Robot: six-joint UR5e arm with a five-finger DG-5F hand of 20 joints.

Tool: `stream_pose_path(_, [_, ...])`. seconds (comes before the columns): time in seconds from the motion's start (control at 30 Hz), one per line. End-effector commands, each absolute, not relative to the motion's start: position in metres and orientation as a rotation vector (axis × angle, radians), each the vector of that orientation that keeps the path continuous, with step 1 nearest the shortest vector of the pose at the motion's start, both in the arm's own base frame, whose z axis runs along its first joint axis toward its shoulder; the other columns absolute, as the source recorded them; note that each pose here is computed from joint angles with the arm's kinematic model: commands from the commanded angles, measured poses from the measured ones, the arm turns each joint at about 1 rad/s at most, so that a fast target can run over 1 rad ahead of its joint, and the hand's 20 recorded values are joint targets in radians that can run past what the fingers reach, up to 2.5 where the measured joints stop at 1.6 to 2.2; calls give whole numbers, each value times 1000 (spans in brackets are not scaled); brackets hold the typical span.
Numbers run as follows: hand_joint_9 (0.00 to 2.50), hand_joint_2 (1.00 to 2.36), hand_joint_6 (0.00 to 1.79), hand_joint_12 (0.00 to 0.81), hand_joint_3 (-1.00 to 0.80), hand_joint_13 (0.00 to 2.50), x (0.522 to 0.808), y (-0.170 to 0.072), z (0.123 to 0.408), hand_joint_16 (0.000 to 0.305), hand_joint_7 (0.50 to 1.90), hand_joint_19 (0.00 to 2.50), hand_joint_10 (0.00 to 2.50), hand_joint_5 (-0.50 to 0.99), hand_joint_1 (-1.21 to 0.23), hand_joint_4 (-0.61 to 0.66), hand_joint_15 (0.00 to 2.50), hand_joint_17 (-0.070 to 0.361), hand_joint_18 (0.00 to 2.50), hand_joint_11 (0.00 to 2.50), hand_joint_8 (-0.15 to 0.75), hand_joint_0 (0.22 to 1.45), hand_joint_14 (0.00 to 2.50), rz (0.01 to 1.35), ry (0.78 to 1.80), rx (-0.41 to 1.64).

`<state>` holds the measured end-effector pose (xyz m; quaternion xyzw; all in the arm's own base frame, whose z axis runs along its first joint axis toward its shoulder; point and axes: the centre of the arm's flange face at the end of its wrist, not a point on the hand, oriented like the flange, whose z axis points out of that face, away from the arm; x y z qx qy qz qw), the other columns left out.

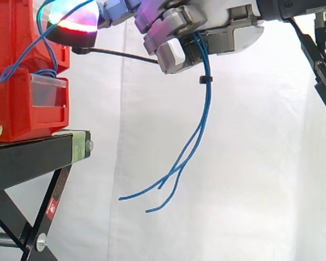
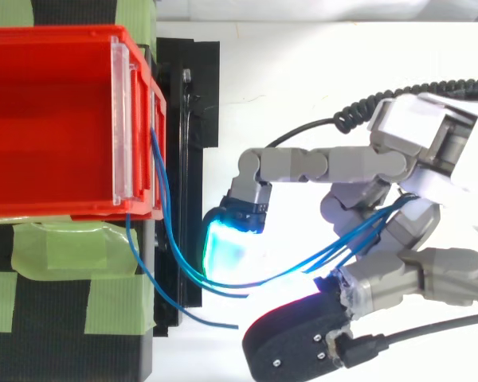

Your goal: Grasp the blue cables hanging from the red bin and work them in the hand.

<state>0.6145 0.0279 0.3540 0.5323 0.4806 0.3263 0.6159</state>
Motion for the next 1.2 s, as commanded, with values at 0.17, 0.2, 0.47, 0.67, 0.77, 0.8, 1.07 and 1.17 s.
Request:
stream_pose_path(0.17, [1779, 1008, 4, 712, -814, 2021, 615, 29, 354, 237, 1370, 648, 2500, 433, -644, 270, 1972, 178, 2500, 2500, 535, 857, 2500, 751, 1108, 1220])
stream_pose_path(0.2, [1779, 1008, 4, 712, -816, 2021, 615, 29, 354, 237, 1374, 648, 2500, 431, -650, 279, 1972, 178, 2500, 2500, 535, 854, 2500, 751, 1108, 1220])
stream_pose_path(0.47, [1779, 1019, 3, 712, -434, 2021, 615, 29, 354, 237, 1390, 648, 2500, 402, -742, 256, 1972, 178, 2500, 2500, 535, 943, 2500, 754, 1108, 1220])
stream_pose_path(0.67, [1779, 1021, 1, 712, -286, 2021, 615, 29, 354, 237, 1385, 648, 2500, 394, -725, 253, 1972, 178, 2500, 2500, 535, 985, 2500, 754, 1107, 1222])
stream_pose_path(0.77, [1779, 1021, 2, 712, -296, 2021, 615, 29, 354, 237, 1385, 648, 2500, 393, -714, 246, 1972, 178, 2500, 2500, 535, 1002, 2500, 754, 1107, 1222])
stream_pose_path(0.8, [1779, 1021, 2, 712, -306, 2021, 615, 29, 354, 237, 1382, 648, 2500, 389, -709, 240, 1972, 178, 2500, 2500, 535, 1010, 2500, 754, 1107, 1222])
stream_pose_path(1.07, [1779, 1016, 4, 712, -576, 2021, 615, 29, 354, 237, 1352, 648, 2500, 361, -682, 252, 1972, 178, 2500, 2500, 535, 911, 2500, 770, 1094, 1233])
stream_pose_path(1.17, [1779, 1020, 0, 712, -293, 2021, 615, 28, 354, 237, 1382, 648, 2500, 313, -743, 231, 1972, 178, 2500, 2500, 535, 923, 2500, 787, 1078, 1251])
